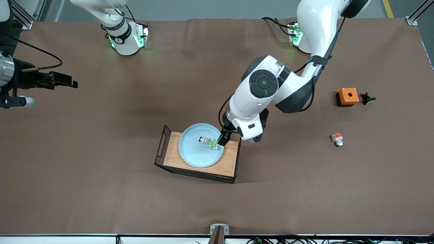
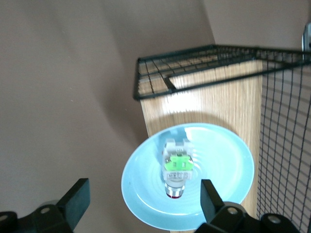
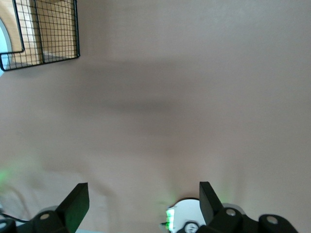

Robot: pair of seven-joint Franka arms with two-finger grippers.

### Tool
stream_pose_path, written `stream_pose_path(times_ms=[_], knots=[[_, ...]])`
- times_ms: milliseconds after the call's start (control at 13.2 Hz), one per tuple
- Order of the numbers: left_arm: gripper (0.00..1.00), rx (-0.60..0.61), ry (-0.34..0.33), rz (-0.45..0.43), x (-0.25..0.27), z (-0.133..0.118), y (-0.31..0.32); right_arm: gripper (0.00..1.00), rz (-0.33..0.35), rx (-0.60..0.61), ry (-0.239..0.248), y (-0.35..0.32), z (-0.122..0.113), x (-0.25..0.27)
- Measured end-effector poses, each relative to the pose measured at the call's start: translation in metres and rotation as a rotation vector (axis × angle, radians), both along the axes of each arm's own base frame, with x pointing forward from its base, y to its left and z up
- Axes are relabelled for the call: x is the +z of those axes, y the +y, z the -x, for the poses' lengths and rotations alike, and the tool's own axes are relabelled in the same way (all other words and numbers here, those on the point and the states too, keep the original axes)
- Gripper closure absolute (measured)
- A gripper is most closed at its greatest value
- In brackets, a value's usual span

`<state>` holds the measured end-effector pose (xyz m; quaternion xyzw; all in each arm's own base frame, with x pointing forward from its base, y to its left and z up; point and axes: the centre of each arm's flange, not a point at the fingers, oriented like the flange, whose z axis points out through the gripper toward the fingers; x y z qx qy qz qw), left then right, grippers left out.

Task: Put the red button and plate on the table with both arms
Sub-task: 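Lower the left gripper and grasp the green-and-white button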

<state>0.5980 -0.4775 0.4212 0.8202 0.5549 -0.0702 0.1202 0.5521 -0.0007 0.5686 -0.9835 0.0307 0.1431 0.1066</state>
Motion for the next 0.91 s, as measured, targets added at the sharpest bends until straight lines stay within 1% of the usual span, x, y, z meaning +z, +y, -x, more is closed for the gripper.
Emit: stream_pose_path(times_ms=[226,377,679,906], knots=[[0.0,-0.004,-0.025,0.026,-0.01,-0.004,-0.014,0.0,0.01,-0.047,0.026,0.009,-0.006,-0.01],[0.0,-0.004,-0.044,0.041,-0.02,-0.007,-0.018,0.0,0.015,-0.054,0.031,0.016,-0.007,-0.012],[0.0,-0.02,-0.082,0.018,-0.041,-0.008,-0.027,0.0,0.031,-0.094,0.044,0.026,-0.006,-0.012],[0.0,-0.03,-0.094,0.013,-0.053,-0.004,-0.037,0.0,0.058,-0.145,0.049,0.055,-0.006,-0.011]])
